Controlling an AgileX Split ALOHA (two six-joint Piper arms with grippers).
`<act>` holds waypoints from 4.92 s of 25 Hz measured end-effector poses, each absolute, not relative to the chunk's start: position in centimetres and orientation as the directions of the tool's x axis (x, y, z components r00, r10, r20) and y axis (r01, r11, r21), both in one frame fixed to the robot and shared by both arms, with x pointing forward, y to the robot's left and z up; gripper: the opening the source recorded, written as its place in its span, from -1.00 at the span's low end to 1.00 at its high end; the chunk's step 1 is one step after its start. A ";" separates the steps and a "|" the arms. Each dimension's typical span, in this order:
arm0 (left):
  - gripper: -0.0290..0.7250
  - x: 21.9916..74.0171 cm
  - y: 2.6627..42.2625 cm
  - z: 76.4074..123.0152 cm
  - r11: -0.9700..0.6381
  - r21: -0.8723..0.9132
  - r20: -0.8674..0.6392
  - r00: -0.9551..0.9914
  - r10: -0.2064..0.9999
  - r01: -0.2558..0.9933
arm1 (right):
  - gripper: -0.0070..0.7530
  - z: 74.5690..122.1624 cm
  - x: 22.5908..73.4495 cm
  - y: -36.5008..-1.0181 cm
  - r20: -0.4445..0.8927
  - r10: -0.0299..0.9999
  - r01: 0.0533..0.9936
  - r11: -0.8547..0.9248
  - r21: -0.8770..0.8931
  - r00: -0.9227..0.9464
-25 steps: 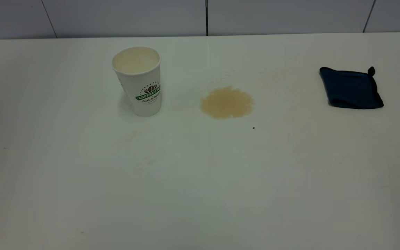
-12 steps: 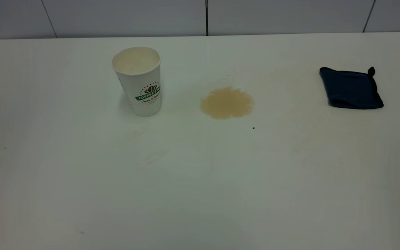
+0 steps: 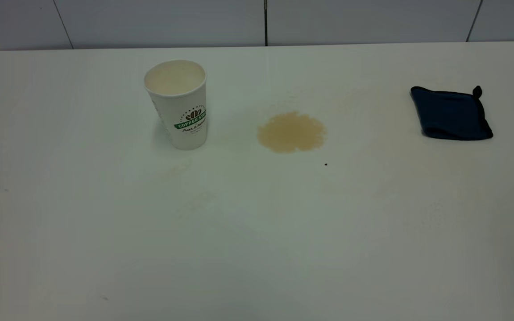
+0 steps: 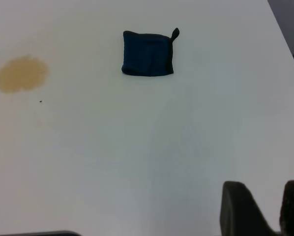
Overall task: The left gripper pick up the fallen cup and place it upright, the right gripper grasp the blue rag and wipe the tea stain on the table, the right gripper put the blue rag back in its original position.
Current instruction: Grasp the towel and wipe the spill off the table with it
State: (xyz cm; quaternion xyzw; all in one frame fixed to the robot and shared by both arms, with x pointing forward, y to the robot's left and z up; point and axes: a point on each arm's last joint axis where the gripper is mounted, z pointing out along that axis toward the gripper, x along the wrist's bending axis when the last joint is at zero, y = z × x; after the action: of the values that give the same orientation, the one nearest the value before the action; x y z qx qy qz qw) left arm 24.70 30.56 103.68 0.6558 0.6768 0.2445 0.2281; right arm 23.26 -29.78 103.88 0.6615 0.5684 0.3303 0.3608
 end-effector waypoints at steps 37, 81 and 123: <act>-0.19 22.2 30.8 103.3 0.027 0.781 0.015 -0.061 0.998 0.624 | -0.35 103.9 23.3 -29.8 0.027 0.990 0.514 -0.093 0.853 0.136; -0.19 22.2 30.8 103.3 0.027 0.781 0.015 -0.061 0.998 0.624 | 0.92 103.1 56.2 -33.3 -0.004 1.000 0.854 -0.016 0.520 0.022; -0.19 22.2 30.8 103.3 0.027 0.781 0.015 -0.061 0.998 0.624 | 0.74 78.3 75.4 -33.4 0.047 0.999 0.985 -0.007 0.170 -0.001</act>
State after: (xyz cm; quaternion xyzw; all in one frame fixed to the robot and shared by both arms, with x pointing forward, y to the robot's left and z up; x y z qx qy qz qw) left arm 22.24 30.76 103.29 0.6198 0.6544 0.3201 0.2918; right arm 75.45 -33.36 78.26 0.7054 0.7032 0.0771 0.0436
